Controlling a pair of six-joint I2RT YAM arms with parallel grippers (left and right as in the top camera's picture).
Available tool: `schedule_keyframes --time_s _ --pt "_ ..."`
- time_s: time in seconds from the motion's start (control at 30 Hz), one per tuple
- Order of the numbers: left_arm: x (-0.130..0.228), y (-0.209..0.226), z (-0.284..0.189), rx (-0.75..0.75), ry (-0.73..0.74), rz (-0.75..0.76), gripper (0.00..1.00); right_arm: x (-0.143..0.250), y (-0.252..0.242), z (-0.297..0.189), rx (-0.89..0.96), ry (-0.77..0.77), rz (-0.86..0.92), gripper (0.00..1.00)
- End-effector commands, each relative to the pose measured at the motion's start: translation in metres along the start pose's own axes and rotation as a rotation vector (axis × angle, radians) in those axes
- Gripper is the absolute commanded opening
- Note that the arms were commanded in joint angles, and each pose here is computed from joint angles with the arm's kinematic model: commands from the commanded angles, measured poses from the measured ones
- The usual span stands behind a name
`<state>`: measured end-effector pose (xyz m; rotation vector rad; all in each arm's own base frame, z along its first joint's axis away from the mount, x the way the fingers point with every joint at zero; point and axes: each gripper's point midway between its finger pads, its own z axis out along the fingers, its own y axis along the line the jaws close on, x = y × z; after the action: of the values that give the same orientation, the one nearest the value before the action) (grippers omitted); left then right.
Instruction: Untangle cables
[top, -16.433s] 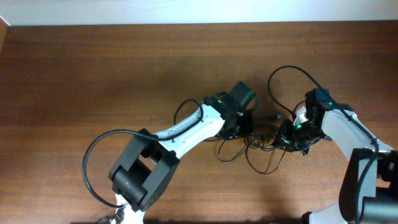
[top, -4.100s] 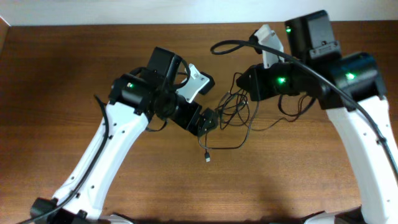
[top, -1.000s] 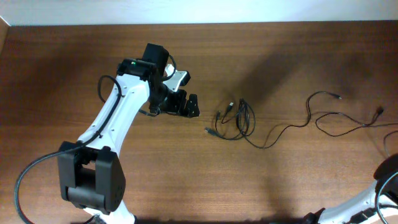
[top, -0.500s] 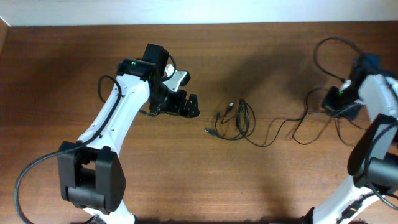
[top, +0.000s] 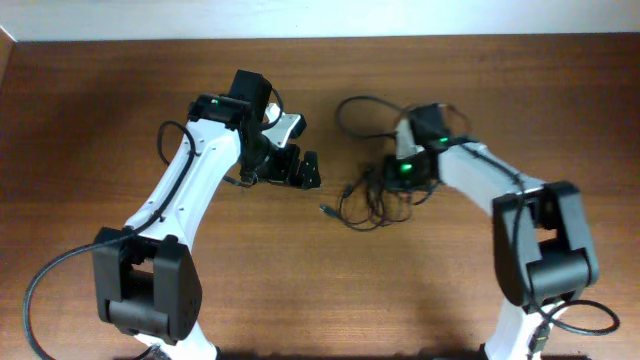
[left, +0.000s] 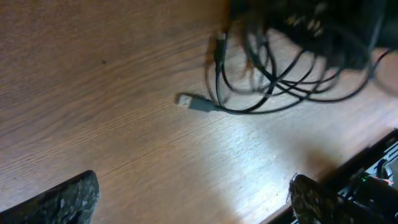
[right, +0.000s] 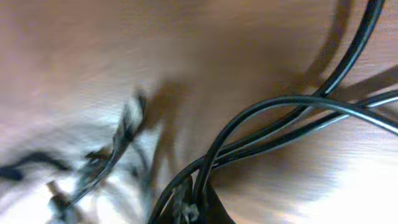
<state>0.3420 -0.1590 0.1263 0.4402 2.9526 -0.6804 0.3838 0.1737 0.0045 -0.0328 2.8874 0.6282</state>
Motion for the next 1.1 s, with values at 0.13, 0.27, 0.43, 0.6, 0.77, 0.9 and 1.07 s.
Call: schedule_keyframes --time_s 0.13,0.27,0.43,0.6,0.77,0.9,1.07 --pt "0.000 -0.003 -0.002 0.011 -0.005 0.019 0.99 0.053 0.100 0.035 -0.101 0.080 -0.126 0.05" --pt "0.000 -0.003 -0.002 0.011 -0.005 0.019 0.99 0.027 0.098 0.010 -0.084 0.052 -0.136 0.04" --pt "0.000 -0.003 -0.002 0.011 -0.005 0.019 0.99 -0.038 0.023 -0.106 0.184 0.001 -0.026 0.04" --pt "0.000 -0.003 -0.002 0.011 -0.005 0.019 0.99 -0.086 -0.044 -0.231 0.406 -0.154 0.051 0.04" --pt "0.000 -0.003 -0.002 0.011 -0.005 0.019 0.99 -0.124 -0.133 -0.307 0.607 -0.390 0.214 0.04" --pt "0.000 -0.003 -0.002 0.011 -0.005 0.019 0.99 -0.121 -0.205 -0.317 0.659 -0.405 0.356 0.06" --pt "0.000 -0.003 -0.002 0.011 -0.005 0.019 0.99 -0.105 -0.240 -0.316 0.678 -0.355 0.434 0.99"
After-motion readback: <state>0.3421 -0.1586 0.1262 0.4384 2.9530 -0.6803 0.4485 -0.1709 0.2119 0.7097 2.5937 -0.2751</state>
